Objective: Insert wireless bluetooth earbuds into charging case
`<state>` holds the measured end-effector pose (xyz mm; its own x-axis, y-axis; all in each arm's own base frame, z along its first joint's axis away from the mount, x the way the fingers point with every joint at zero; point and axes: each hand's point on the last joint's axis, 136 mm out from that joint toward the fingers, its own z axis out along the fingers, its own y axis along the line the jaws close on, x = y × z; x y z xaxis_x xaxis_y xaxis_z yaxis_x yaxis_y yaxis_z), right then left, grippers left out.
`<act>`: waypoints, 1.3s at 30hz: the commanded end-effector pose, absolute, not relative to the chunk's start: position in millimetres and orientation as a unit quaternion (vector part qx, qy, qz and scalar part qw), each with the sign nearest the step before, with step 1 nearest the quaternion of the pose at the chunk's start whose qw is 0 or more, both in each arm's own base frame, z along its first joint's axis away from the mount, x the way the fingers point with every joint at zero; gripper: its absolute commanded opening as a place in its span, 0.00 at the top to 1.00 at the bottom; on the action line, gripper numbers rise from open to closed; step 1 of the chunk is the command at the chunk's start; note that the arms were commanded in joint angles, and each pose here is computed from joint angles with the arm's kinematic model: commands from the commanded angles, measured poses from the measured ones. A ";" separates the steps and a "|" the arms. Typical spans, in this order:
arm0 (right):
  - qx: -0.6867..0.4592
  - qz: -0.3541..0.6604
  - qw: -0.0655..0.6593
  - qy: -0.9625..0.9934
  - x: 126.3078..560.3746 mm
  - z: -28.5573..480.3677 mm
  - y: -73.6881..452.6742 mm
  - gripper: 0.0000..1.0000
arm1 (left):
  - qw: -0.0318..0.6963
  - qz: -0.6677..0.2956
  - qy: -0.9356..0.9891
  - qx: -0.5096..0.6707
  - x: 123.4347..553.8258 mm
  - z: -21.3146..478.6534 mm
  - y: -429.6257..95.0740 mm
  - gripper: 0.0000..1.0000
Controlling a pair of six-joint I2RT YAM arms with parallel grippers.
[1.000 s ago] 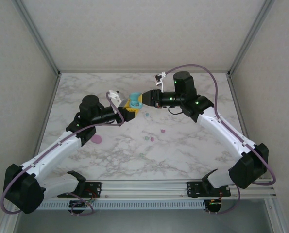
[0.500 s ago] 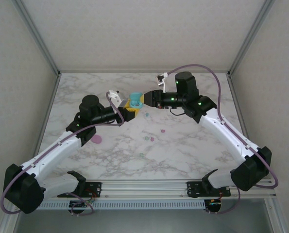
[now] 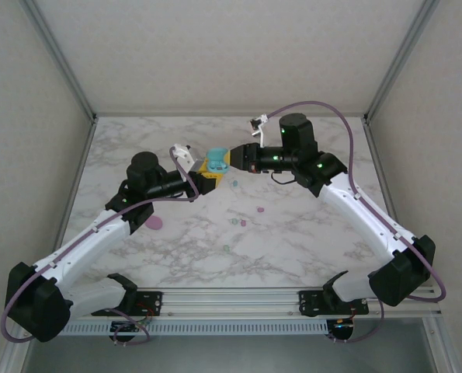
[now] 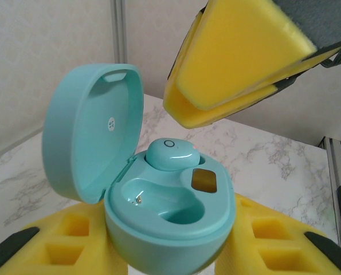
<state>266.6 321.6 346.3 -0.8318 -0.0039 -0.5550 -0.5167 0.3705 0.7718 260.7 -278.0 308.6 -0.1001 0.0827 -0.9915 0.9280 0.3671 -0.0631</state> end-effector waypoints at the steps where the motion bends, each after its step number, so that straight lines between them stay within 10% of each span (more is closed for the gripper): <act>1: -0.172 0.533 0.245 0.791 266.0 354.1 324.8 0.75 | 0.553 -0.401 0.602 0.414 255.7 330.1 -282.7 0.72; 15: -0.089 0.383 0.373 0.841 299.9 346.0 252.5 0.67 | 0.573 -0.372 0.614 0.396 256.1 329.0 -269.9 0.72; 39: -0.077 0.194 0.052 0.977 397.4 60.3 301.3 0.61 | 0.611 -0.335 0.610 0.377 218.6 356.2 -231.2 0.72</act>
<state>396.3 303.0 63.2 -0.9789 -0.1406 -0.1483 -0.1895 0.8966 0.4002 220.8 -233.5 359.8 0.0264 0.0365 -0.9990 0.8755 0.4816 0.0408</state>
